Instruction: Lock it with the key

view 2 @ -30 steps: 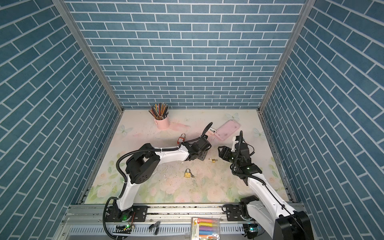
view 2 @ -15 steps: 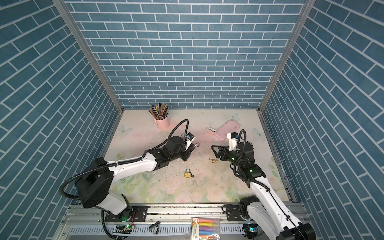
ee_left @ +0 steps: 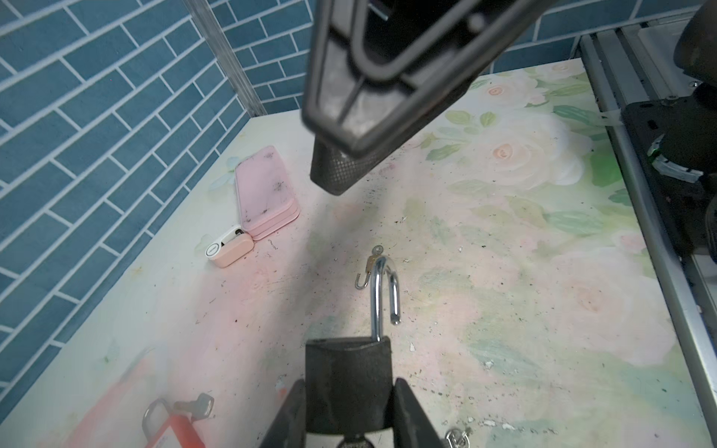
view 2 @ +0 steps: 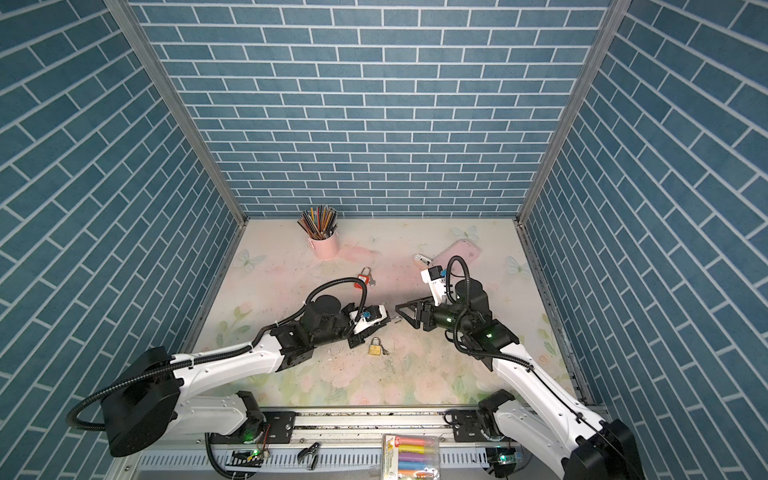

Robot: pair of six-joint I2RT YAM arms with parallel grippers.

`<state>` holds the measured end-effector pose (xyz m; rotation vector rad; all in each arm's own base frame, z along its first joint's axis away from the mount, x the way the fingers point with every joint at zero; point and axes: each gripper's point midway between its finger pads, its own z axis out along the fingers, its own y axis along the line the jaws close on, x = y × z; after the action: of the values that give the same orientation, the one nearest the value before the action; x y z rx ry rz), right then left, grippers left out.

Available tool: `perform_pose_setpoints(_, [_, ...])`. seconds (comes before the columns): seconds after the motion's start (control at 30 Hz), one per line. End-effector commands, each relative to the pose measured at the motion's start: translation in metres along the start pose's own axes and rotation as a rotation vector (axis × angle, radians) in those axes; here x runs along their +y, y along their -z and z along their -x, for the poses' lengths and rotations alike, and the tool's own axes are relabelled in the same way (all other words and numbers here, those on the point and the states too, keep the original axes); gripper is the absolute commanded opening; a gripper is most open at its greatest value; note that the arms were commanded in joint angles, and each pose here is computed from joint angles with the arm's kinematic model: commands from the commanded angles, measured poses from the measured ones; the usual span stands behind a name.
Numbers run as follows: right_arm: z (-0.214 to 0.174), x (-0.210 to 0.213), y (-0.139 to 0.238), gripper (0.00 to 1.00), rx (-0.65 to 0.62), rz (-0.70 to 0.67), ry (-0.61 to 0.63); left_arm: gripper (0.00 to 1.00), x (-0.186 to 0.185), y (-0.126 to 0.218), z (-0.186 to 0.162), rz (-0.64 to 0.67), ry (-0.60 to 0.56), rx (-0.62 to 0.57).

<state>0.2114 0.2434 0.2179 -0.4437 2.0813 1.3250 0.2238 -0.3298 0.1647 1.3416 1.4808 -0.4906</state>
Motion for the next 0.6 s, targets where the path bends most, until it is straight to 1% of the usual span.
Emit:
perform_pose_setpoints(0.0, [-0.005,0.008,0.001,0.61,0.013,0.042,-0.020,0.09,0.012,0.004,0.018,0.054,-0.079,-0.058])
perform_pose_setpoints(0.13, [-0.010,0.010,0.002,0.60,0.030,0.056,-0.038,0.09,0.019,0.004,0.015,0.099,-0.079,-0.050])
perform_pose_setpoints(0.3, [-0.018,0.012,0.001,0.61,0.060,0.070,-0.057,0.09,0.031,0.002,0.011,0.160,-0.064,-0.010])
perform_pose_setpoints(0.43, [-0.025,0.012,-0.004,0.61,0.085,0.096,-0.082,0.09,0.032,0.001,0.011,0.160,-0.056,-0.009])
perform_pose_setpoints(0.57, [-0.026,0.005,-0.010,0.60,0.086,0.077,-0.104,0.09,0.029,0.001,0.015,0.143,-0.057,-0.023])
